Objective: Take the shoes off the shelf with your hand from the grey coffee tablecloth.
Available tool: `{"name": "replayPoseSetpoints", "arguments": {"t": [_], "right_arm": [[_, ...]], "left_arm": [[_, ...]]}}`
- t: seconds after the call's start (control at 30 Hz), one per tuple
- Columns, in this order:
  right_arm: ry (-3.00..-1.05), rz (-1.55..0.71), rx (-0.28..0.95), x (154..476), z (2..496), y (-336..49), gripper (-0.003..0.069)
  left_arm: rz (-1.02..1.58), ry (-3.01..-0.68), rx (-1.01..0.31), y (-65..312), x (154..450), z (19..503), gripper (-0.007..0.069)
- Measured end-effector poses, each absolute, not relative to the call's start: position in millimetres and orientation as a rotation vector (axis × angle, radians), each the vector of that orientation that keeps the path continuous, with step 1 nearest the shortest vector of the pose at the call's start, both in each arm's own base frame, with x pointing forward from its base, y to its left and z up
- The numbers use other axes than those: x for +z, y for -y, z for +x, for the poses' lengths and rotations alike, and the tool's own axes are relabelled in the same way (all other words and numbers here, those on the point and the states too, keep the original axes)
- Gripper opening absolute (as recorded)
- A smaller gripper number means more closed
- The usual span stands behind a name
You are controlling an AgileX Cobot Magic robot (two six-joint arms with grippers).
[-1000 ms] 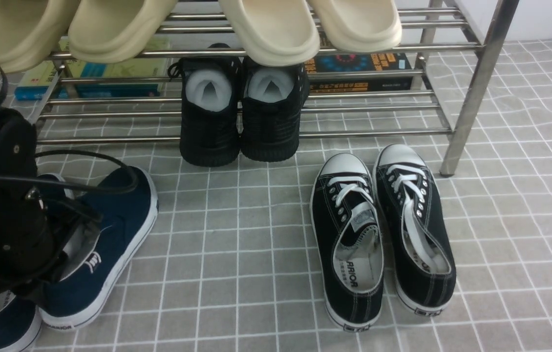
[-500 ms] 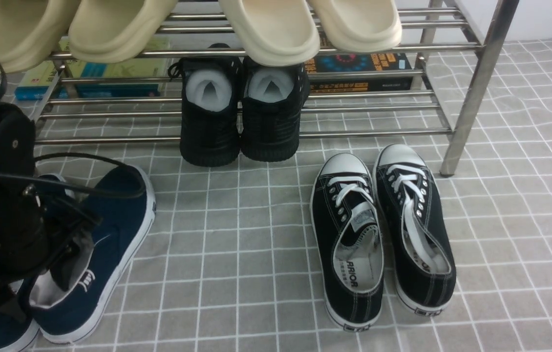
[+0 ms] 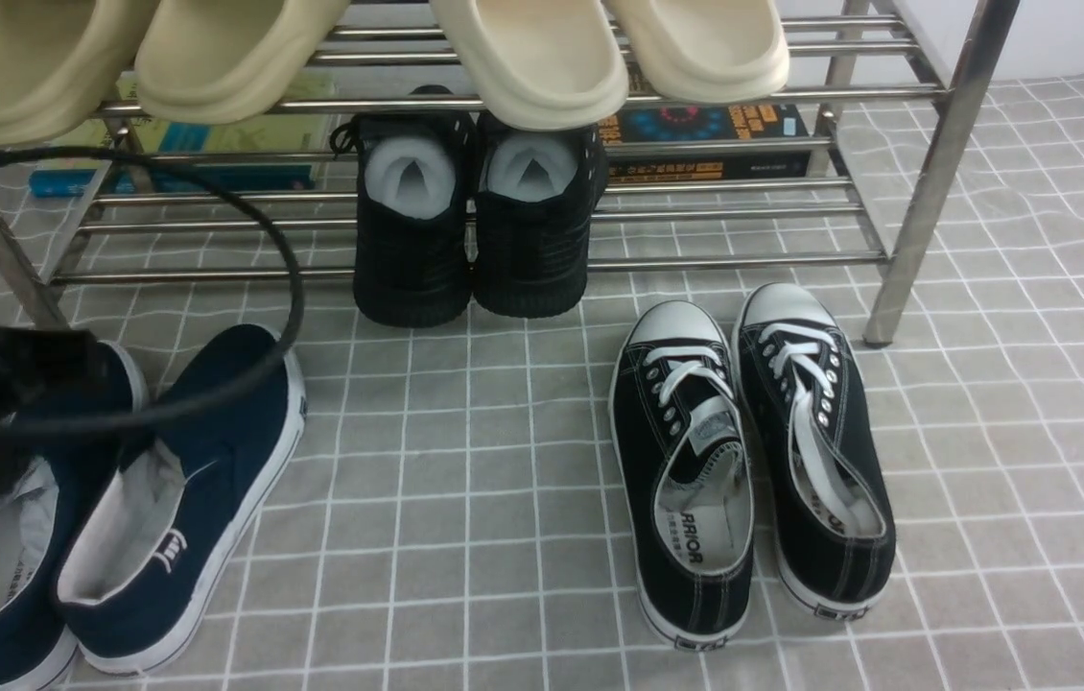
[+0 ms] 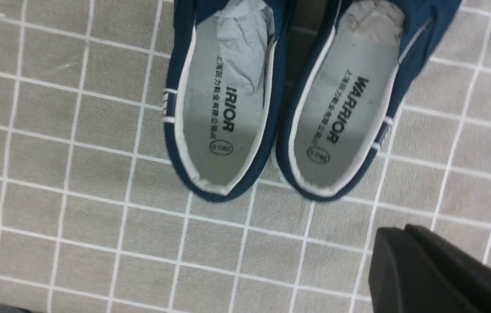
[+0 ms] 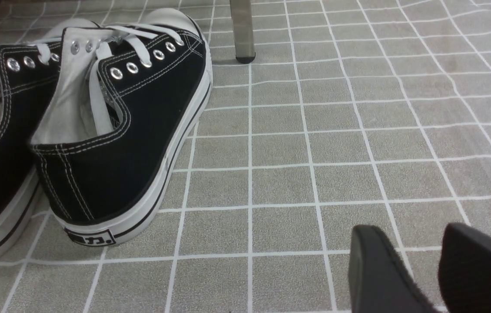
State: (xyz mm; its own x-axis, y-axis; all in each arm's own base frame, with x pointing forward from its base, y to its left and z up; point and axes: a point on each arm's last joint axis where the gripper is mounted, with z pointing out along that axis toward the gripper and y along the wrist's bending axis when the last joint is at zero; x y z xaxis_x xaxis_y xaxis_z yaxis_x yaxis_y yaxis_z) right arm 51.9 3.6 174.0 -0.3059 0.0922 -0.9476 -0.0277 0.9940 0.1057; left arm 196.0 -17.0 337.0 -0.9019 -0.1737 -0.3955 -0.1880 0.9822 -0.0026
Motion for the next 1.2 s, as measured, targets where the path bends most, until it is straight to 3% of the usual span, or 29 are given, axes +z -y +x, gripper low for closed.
{"name": "replayPoseSetpoints", "arguments": {"t": [0.17,0.23,0.43,0.6,0.9,1.1,1.2], "right_arm": [[-1.878,0.047,0.119,174,52,-4,0.0239],[-1.878,0.047,0.119,174,52,-4,0.0239],[-1.878,0.047,0.119,174,52,-4,0.0239],[-1.878,0.047,0.119,174,52,-4,0.0239],[-1.878,0.047,0.119,174,52,-4,0.0239],[-1.878,0.047,0.119,174,52,-4,0.0239],[-1.878,0.047,0.119,174,52,-4,0.0239]], "left_arm": [[-0.152,-2.555,-0.102,19,333,153,0.0001],[-0.114,-2.407,-0.26,25,323,131,0.0001],[-0.044,-2.177,-0.372,26,303,97,0.0004],[-0.025,-2.147,-0.352,23,292,83,0.0009],[0.036,-2.153,-0.191,14,288,80,0.0015],[0.042,-2.144,-0.173,14,285,81,0.002],[0.051,-2.07,-0.171,13,270,78,0.0022]]}}
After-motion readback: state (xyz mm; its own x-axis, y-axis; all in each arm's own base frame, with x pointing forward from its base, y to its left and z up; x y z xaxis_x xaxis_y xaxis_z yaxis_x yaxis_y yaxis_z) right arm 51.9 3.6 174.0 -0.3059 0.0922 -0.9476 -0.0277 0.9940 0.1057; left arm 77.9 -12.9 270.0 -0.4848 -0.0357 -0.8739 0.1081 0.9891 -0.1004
